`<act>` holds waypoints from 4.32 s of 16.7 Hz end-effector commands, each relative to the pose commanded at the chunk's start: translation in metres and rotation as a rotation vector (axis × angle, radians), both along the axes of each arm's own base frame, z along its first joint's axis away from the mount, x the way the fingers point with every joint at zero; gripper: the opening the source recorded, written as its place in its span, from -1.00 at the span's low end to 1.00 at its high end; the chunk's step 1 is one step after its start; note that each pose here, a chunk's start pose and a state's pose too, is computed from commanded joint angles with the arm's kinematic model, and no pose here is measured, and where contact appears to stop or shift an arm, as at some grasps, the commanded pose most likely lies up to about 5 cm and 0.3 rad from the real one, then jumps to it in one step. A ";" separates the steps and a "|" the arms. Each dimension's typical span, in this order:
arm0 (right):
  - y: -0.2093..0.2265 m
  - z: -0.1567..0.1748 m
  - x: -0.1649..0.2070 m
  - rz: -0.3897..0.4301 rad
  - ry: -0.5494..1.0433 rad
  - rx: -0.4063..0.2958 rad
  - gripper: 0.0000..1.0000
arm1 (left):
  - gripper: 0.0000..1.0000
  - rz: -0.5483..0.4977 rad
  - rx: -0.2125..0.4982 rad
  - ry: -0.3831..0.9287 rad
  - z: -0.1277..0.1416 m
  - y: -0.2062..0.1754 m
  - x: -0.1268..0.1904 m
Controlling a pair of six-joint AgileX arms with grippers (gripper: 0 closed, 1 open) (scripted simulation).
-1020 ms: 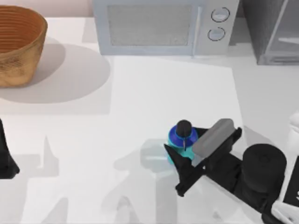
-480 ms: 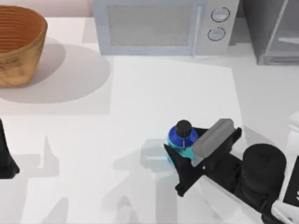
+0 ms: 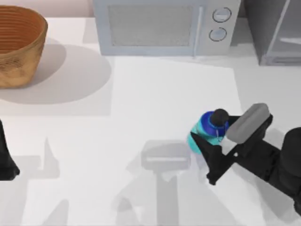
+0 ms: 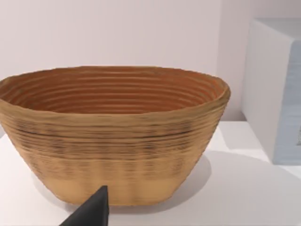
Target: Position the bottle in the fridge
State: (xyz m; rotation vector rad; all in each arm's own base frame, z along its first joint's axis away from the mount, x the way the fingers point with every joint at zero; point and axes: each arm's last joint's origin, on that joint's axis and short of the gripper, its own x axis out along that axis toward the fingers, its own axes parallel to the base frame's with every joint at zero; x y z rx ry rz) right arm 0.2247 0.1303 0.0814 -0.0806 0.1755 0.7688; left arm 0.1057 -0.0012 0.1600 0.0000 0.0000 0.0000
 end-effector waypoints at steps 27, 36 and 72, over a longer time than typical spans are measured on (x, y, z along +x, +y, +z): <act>-0.110 0.092 -0.080 -0.490 -0.148 0.051 -0.98 | 1.00 0.000 0.000 0.000 0.000 0.000 0.000; -0.131 0.079 -0.118 -0.759 -0.176 0.079 -0.98 | 1.00 0.000 0.000 0.000 0.000 0.000 0.000; -0.234 0.049 0.180 -0.763 -0.174 0.082 -0.98 | 1.00 0.000 0.000 0.000 0.000 0.000 0.000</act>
